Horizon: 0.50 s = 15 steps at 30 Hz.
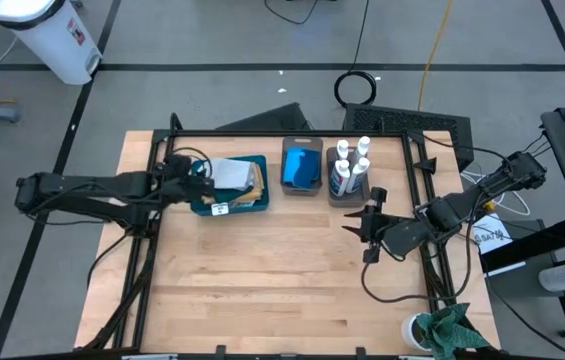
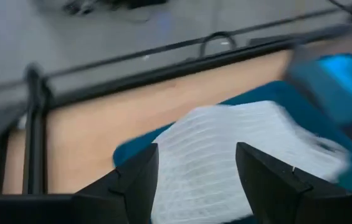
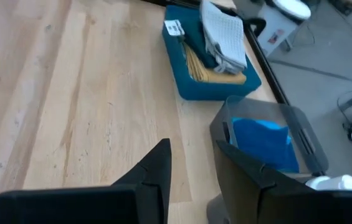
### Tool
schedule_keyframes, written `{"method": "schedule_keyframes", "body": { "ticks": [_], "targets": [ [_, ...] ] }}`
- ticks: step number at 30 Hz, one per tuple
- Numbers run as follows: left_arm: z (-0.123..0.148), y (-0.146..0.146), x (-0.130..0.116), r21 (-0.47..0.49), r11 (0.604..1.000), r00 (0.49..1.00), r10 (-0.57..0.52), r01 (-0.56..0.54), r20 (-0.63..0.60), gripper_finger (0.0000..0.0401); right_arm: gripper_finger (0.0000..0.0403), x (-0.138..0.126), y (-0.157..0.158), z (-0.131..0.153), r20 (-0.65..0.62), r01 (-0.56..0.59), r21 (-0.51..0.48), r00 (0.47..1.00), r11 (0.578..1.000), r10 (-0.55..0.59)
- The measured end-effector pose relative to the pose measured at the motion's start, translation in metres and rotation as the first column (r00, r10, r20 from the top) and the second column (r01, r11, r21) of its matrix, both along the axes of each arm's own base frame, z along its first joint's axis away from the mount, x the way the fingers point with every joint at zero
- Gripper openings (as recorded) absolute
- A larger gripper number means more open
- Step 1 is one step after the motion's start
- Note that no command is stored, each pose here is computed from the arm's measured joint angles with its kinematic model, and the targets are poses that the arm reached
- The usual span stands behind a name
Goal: Pick & Place Kitchen Items
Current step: Return to Home Position
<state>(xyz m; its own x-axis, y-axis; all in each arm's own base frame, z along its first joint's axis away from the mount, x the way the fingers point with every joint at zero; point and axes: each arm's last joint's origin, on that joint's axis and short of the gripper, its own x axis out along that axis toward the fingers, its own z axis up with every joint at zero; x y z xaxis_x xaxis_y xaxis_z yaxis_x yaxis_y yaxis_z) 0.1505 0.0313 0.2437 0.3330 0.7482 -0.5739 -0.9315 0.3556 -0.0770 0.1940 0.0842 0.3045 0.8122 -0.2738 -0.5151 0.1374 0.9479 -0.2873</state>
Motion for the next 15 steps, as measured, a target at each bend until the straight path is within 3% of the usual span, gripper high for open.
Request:
{"method": "schedule_keyframes", "body": {
  "ticks": [8,15],
  "targets": [
    [0.059,-0.011,-0.010,0.171,0.938,0.953,-0.301,0.301,-0.029,0.0216,0.0095,-0.039,-0.013,0.036,0.109,-0.132,-0.096,0.984,0.987,0.142],
    [0.023,-0.017,-0.010,0.174,0.915,0.932,-0.359,0.363,-0.056,0.0216,0.0096,-0.076,-0.035,0.022,0.140,-0.094,-0.016,0.985,0.995,0.096]
  ]
}}
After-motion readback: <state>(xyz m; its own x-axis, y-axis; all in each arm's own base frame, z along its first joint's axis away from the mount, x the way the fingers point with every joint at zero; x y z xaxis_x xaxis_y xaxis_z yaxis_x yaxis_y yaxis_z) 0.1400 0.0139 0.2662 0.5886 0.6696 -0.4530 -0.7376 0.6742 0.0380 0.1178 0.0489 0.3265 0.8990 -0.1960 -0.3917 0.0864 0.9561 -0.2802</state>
